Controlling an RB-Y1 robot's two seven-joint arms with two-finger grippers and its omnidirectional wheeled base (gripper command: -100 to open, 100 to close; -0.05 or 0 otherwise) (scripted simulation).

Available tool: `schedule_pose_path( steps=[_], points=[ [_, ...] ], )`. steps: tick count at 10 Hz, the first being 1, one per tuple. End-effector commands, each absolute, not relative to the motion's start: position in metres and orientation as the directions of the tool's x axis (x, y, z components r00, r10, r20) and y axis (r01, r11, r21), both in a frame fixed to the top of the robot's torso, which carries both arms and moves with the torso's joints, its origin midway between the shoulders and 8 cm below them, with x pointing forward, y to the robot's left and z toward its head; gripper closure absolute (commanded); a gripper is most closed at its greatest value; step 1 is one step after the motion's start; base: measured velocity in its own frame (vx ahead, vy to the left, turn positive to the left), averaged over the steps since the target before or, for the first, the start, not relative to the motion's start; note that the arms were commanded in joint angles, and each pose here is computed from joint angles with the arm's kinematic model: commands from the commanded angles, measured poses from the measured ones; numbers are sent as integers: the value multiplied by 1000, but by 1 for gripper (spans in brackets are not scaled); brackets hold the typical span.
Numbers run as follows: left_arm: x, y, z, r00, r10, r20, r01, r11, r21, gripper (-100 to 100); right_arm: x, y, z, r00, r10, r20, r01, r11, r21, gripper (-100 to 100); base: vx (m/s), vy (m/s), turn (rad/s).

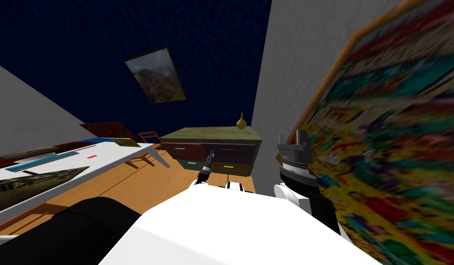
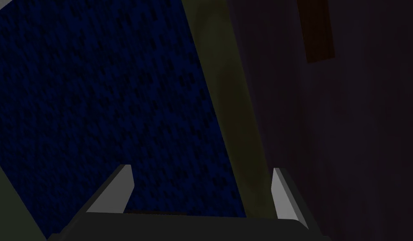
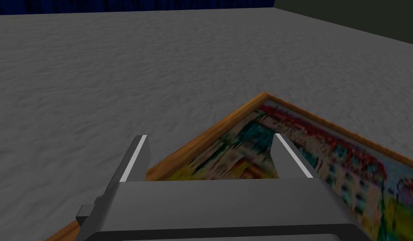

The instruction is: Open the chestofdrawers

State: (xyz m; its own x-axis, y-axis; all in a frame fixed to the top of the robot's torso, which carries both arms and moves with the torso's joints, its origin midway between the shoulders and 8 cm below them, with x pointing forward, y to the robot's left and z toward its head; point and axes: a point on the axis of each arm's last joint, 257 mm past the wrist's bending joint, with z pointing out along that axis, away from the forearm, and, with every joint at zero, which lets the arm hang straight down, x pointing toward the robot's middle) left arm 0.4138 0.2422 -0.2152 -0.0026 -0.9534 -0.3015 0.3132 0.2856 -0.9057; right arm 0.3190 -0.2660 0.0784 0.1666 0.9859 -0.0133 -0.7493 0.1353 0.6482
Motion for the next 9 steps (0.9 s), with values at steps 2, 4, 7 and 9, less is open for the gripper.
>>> schedule_pose_path(
  steps=[2,4,7,9],
  points=[
    [413,240,-259,-33,-956,-290,229,276,-934,-100,319,-266,78,167,986,-13,-749,135,648,0,130,-54,47],
    [411,237,-282,-47,-959,-278,185,265,-946,-100,319,-266,78,167,986,-13,-749,135,648,0,111,-49,42],
    [409,228,-309,-59,-967,-250,131,240,-962,-100,319,-266,78,167,986,-13,-749,135,648,0,89,-40,33],
    [409,214,-323,-57,-978,-203,99,197,-975,-100,319,-266,78,167,986,-13,-749,135,648,0,74,-36,33]
  ],
)
